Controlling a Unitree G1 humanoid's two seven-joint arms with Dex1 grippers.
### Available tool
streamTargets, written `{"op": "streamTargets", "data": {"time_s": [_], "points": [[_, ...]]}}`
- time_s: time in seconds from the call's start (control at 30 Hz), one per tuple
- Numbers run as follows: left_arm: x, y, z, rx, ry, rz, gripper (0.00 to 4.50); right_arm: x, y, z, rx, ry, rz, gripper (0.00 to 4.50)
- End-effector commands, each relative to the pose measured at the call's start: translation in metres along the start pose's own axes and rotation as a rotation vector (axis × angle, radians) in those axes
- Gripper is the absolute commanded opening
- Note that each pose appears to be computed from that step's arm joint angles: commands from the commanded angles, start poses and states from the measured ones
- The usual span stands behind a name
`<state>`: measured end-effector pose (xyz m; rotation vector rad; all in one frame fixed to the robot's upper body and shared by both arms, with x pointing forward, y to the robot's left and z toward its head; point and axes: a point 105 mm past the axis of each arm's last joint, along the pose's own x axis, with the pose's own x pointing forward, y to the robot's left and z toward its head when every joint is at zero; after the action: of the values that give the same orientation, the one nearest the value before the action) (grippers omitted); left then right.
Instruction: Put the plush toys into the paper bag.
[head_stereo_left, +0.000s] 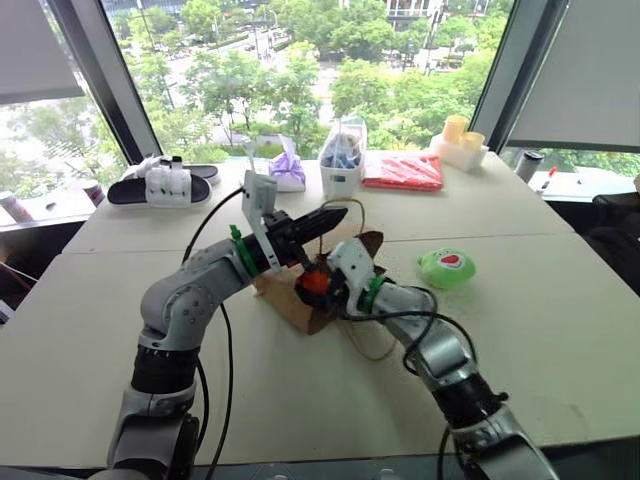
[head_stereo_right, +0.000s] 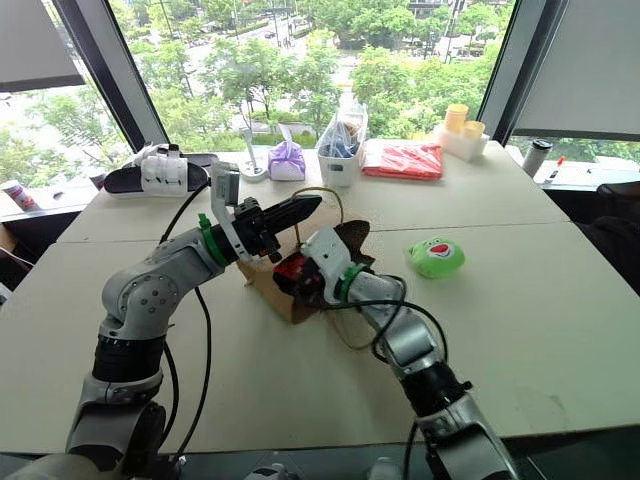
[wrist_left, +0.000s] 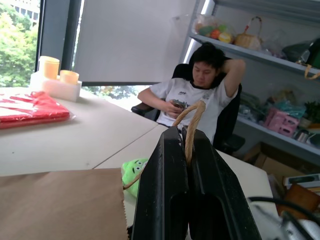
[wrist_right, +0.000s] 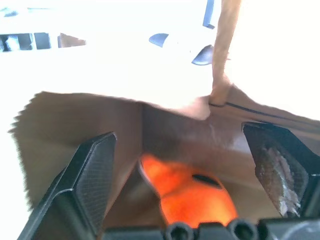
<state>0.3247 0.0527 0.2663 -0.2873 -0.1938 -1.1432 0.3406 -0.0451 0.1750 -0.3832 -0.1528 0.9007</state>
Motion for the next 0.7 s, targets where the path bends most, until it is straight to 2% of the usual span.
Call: {"op": "streamTargets", "data": {"time_s": [0.03, 0.1, 0.2, 0.33, 0.43, 0.57, 0.7], "points": [[-0.003, -0.004, 0.010, 0.041, -0.032, -0.013, 0.00, -0.042, -0.020, 0.032, -0.019, -0.041, -0.026, 4.47], [-0.003, -0.004, 0.010, 0.042, -0.028, -0.015, 0.00, -0.064, -0.045, 0.036, -0.009, -0.026, -0.131, 4.47], [-0.003, -0.004, 0.009, 0.040, -0.026, -0.020, 0.00, -0.091, -0.090, 0.024, 0.037, 0.020, -0.330, 4.47], [-0.001, -0.006, 0.007, 0.040, -0.024, -0.029, 0.00, -0.101, -0.118, -0.018, -0.029, 0.192, -0.439, 4.47], [0.000, -0.006, 0.007, 0.042, -0.026, -0.030, 0.00, -0.095, -0.127, -0.053, -0.060, 0.286, -0.467, 4.47], [-0.001, -0.008, 0.005, 0.057, -0.023, -0.025, 0.00, -0.085, -0.130, -0.095, -0.006, 0.370, -0.508, 4.47], [-0.005, -0.008, 0.006, 0.067, -0.027, -0.013, 0.00, -0.093, -0.144, -0.117, -0.109, 0.504, -0.588, 4.47]]}}
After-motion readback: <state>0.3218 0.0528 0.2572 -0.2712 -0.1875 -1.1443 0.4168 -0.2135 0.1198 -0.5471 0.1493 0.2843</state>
